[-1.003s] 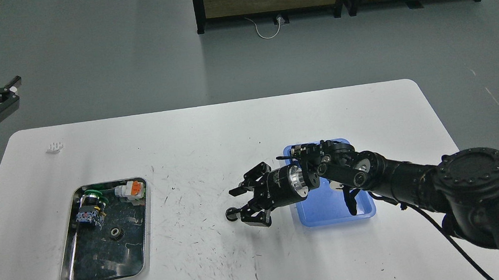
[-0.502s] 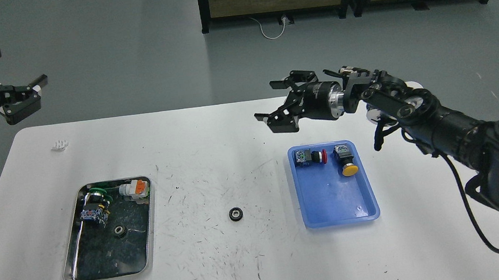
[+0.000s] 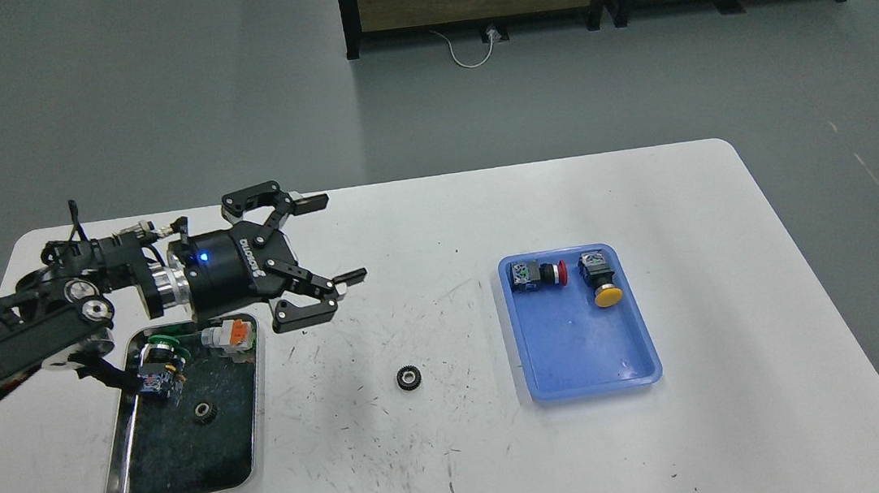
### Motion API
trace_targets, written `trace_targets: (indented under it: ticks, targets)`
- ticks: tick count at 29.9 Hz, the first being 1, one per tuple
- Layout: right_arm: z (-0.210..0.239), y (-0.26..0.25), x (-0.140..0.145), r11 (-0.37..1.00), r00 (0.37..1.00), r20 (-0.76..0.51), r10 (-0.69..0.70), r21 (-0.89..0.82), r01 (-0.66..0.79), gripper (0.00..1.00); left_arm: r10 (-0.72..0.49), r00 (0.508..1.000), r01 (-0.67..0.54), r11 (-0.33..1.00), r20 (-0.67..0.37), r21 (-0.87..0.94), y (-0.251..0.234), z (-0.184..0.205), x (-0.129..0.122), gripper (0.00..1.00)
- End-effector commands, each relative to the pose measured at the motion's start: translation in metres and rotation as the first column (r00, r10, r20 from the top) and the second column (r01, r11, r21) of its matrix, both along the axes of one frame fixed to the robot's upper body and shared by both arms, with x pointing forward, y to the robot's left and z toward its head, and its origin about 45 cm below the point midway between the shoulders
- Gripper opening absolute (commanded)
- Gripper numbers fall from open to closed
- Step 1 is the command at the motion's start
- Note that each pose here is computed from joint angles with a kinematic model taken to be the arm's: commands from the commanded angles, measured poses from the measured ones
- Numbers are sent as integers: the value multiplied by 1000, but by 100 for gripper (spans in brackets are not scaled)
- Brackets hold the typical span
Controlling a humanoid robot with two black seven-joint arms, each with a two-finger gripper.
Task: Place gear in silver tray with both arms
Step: 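Move the left gripper over the gear on the table, then close the left gripper around the second gear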
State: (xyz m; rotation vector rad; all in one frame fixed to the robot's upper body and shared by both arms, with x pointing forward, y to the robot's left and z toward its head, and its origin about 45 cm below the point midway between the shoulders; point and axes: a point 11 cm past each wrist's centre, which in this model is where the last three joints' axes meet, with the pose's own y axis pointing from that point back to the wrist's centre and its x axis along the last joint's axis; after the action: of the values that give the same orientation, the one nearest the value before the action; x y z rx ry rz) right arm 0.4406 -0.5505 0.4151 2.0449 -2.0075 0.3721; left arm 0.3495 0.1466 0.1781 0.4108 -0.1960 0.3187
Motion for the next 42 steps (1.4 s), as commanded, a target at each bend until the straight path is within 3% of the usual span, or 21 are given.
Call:
trace_targets:
  ticks: [1,5,9,16,25,39,42]
  targets:
    - [11,-23,-16,998,998,14,-58,-23,58,100,-96,995,97,995,-23,27,-38,-36,-34,98]
    - [15,-30,-23,997,997,18,-73,-35,74,100,-88,995,91,995,-50,47,-60,-78,-58,98]
    - [15,-32,-25,996,997,15,-80,-39,80,100,9,998,-6,998,-59,55,-65,-105,-50,98]
    - [8,-30,-23,996,997,4,-79,-41,79,100,158,980,-157,987,-121,15,-50,-115,-37,98]
    - [-2,-29,-21,996,997,-15,-81,-44,81,100,241,956,-234,970,-169,61,-25,-152,-61,98]
    - [-5,-24,-17,996,997,-15,-74,-42,73,100,324,933,-306,943,-153,130,-6,-170,-51,97]
    - [-6,-24,-18,996,997,-19,-75,-43,74,100,324,933,-307,944,-156,125,-7,-169,-51,93]
